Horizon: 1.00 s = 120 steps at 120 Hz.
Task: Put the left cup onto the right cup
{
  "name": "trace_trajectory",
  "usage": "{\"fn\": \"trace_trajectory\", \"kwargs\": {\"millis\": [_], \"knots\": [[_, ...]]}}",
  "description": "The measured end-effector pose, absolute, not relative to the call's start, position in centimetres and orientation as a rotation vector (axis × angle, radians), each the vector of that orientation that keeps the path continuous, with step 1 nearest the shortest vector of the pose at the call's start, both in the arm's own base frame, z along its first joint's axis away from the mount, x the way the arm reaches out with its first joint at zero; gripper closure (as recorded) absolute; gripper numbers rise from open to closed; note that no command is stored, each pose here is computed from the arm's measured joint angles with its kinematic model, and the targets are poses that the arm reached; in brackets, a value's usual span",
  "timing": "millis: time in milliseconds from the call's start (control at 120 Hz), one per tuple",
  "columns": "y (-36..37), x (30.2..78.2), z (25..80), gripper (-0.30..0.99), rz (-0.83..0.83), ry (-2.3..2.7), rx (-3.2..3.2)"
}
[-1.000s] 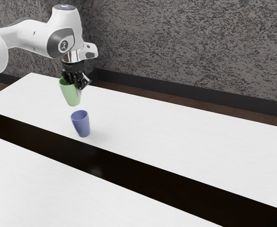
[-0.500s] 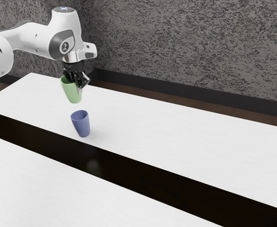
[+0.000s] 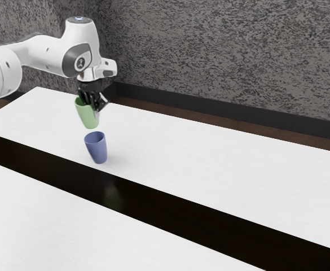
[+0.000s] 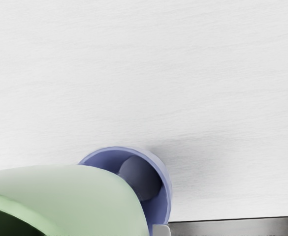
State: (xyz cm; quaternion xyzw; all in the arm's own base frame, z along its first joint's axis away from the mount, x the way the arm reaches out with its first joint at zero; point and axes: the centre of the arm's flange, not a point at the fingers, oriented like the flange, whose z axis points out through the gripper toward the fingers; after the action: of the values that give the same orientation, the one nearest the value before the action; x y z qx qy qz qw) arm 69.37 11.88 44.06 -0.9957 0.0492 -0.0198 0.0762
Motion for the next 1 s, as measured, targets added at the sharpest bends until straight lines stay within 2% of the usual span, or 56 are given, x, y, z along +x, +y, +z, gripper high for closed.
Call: {"fn": "trace_trajectory", "kwargs": {"millis": [500, 1000], "knots": [[13.2, 69.9, 41.1, 0.76, -0.047, 0.159, -2.993], [12.8, 70.1, 40.7, 0.76, -0.055, 0.178, -2.998]]}}
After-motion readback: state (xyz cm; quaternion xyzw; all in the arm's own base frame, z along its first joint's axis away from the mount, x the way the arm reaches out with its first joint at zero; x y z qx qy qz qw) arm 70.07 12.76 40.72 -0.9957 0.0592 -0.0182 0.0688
